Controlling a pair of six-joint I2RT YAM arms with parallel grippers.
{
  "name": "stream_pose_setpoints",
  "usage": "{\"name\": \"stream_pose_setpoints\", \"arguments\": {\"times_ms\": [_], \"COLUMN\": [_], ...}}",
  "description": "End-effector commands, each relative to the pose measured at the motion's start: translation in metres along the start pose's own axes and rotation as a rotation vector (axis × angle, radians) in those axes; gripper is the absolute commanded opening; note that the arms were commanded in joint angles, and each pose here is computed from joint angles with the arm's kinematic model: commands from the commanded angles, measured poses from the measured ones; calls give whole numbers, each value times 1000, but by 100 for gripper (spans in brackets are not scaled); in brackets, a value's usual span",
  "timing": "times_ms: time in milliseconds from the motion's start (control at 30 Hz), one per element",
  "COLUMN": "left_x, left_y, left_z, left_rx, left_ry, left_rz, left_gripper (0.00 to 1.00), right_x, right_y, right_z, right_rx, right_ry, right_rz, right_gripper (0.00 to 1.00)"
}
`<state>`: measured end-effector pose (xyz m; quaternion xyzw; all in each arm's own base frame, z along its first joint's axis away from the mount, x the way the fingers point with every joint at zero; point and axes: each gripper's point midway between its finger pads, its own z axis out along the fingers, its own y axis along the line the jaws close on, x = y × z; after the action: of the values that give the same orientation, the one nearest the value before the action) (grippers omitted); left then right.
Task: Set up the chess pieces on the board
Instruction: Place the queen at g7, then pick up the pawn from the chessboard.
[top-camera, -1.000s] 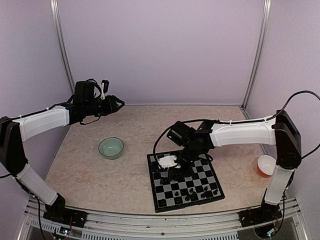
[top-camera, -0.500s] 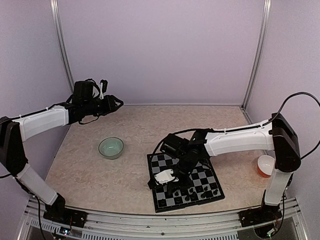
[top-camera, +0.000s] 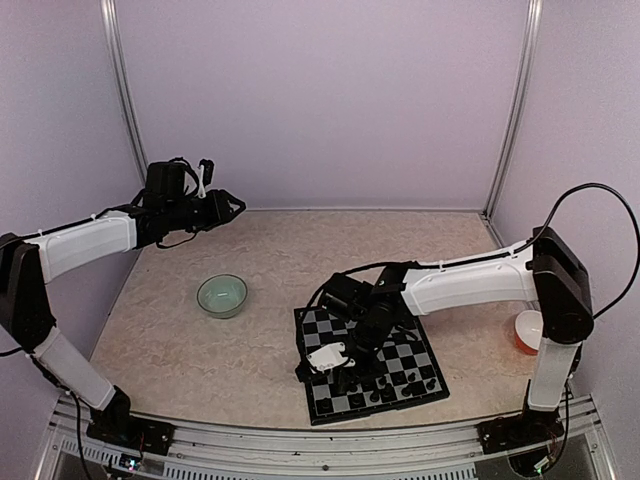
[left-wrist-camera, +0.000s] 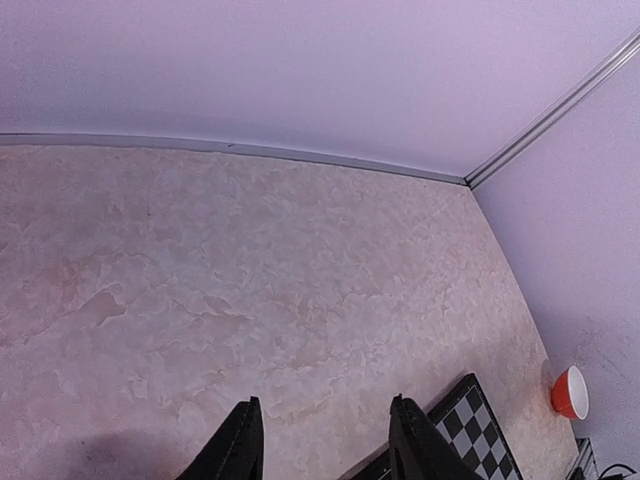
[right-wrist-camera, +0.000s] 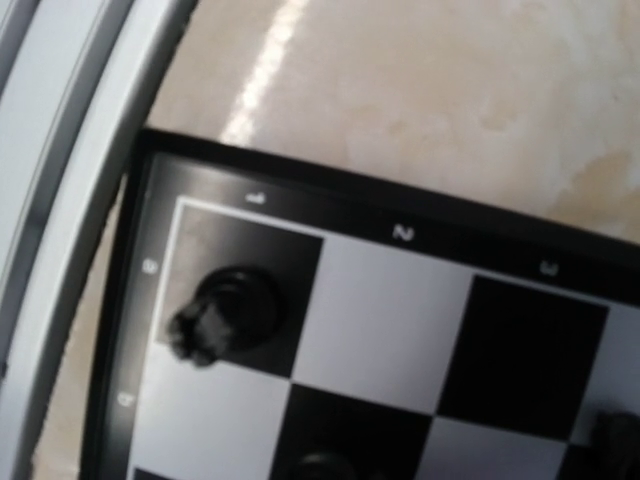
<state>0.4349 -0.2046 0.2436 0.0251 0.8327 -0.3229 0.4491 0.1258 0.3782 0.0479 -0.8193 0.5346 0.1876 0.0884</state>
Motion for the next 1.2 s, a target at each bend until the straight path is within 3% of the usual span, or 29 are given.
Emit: {"name": "stream_pose_setpoints", "arguments": {"times_ms": [0, 267, 400, 700, 900, 1167], "left_x": [-8, -7, -6, -5, -5, -5], "left_y": [-4, -4, -7, -7, -9, -9], "left_z": [-1, -1, -1, 0, 0, 0], "left_rx": [25, 31, 45, 52, 58, 59], "left_ry": [-20, -15, -7, -2, 0, 0], "left_rz": [5, 0, -3, -4, -5, -5], "left_gripper": [44, 44, 43, 43, 43, 43], "right_x": [-12, -14, 1, 6, 10, 12], "right_y": [0, -42, -71, -79, -81, -73], "right_z": [-12, -51, -47, -23, -15, -15], "right_rx": [9, 125, 215, 173, 162, 133], "right_ry": [-25, -89, -32, 0, 18, 20], "right_rz": [-18, 55, 104, 127, 135, 135], "right_gripper": [24, 27, 29, 35, 29, 7]}}
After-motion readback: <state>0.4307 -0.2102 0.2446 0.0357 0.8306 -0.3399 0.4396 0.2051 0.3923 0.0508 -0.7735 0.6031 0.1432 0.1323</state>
